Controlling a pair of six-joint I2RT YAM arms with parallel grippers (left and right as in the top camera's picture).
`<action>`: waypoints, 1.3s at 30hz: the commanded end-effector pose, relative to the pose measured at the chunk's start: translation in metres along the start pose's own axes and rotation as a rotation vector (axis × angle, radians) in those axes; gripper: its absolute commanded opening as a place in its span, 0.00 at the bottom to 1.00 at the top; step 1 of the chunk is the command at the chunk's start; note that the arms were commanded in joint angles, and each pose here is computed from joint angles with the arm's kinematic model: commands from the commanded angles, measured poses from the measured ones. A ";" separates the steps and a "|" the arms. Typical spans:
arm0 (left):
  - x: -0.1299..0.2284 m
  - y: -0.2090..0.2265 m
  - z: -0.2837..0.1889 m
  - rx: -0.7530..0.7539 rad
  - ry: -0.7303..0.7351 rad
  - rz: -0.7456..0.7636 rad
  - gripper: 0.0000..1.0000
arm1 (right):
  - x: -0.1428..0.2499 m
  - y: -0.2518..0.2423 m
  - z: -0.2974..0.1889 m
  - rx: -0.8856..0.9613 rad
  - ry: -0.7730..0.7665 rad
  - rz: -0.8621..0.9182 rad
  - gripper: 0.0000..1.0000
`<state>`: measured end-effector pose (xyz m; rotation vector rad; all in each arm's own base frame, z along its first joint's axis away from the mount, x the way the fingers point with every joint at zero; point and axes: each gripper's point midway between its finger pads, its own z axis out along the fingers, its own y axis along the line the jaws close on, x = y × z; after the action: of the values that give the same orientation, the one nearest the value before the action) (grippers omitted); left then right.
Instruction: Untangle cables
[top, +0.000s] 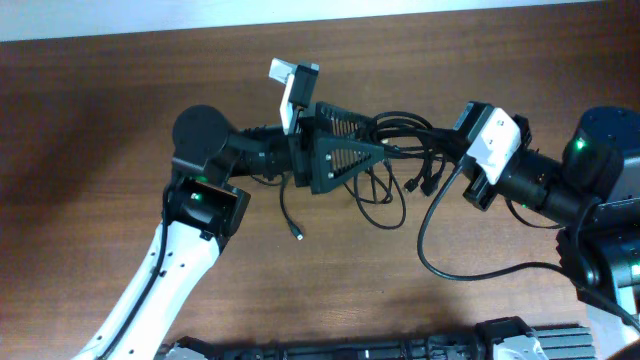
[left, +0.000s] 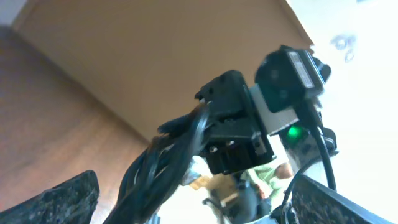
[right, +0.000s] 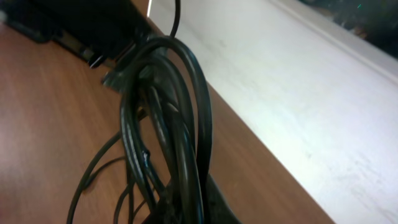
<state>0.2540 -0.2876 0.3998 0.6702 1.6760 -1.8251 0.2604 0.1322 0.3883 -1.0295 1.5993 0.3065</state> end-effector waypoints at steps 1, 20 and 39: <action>0.001 -0.004 -0.001 -0.010 0.001 -0.049 0.99 | -0.009 -0.007 -0.004 0.039 -0.024 -0.007 0.04; 0.003 -0.004 -0.001 -0.006 0.014 -0.045 0.99 | 0.000 -0.039 -0.008 0.218 0.038 0.056 0.04; -0.004 0.002 0.002 -0.041 -0.037 -0.038 0.95 | -0.020 -0.014 -0.005 0.067 -0.065 0.058 0.04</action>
<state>0.2577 -0.2891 0.3913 0.6085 1.7435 -1.8407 0.2812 0.1144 0.4010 -0.8669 1.6391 0.2136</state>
